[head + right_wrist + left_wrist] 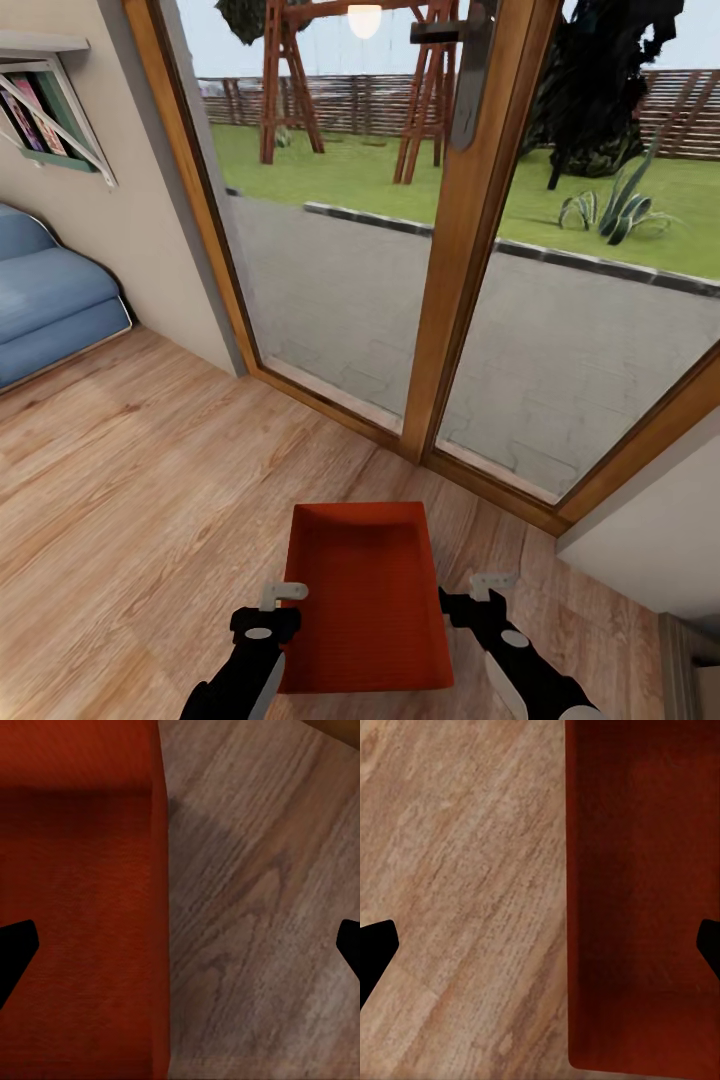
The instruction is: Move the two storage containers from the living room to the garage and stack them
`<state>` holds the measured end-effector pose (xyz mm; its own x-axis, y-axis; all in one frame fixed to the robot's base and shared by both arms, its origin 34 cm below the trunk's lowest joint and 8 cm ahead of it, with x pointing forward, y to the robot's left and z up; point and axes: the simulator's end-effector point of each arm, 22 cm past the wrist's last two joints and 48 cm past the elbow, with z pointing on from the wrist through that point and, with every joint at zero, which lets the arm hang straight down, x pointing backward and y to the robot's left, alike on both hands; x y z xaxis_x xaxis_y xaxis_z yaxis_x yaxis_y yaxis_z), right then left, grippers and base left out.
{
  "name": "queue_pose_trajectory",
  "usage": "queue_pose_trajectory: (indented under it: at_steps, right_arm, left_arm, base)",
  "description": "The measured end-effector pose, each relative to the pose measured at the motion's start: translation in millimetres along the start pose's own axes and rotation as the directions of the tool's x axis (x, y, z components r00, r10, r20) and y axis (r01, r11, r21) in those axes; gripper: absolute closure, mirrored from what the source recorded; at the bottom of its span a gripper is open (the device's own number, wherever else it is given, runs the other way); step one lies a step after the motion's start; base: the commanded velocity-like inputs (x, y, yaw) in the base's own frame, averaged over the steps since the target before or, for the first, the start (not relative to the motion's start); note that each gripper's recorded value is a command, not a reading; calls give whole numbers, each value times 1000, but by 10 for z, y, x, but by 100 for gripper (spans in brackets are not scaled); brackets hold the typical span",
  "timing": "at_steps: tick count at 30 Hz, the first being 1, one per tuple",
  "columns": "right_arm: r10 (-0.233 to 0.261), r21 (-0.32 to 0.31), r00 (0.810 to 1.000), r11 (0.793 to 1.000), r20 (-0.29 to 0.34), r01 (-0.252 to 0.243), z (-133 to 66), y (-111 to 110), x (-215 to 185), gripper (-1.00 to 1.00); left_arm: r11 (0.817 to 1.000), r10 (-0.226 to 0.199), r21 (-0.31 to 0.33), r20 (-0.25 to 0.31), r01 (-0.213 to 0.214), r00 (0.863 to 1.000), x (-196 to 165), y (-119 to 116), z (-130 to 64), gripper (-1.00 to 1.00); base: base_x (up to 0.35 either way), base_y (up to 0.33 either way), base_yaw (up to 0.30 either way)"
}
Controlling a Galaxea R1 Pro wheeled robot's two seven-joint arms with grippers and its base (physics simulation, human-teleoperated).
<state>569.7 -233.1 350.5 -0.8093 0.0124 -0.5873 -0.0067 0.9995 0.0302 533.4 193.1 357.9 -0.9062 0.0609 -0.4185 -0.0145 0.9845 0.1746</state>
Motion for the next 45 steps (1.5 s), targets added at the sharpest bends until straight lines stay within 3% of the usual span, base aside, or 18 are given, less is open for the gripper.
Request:
queue_pose_trajectory:
  at_steps: [5, 14, 17, 34, 45]
  right_arm:
    - [2, -4, 1000, 1000, -17, -2, -3, 8, 65, -100]
    - [-3, 3, 990, 1000, -141, 4, -67, 43, 592, -100]
    - [-6, 2, 988, 1000, -153, 7, -78, 67, 650, -100]
    - [-19, -7, 994, 1000, -112, 19, -48, 110, 476, -100]
    - [-19, -17, 994, 1000, -104, 17, -44, 133, 445, -100]
  left_arm:
    - [1000, -1, 0, 1, 1, 1000, -5, 1, 0, -100]
    - [1000, -11, -2, 31, 11, 999, -71, 5, -2, -100]
    - [1000, -11, -2, 34, 11, 999, -79, 6, -2, -100]
    - [999, -48, -16, 10, 48, 999, 10, 102, 28, -100]
    - [998, -64, 17, -4, 64, 998, 59, 60, 42, -100]
  base:
    - [0, 0, 0]
    - [0, 0, 0]
    - [0, 0, 0]
    - [0, 0, 0]
    - [0, 0, 0]
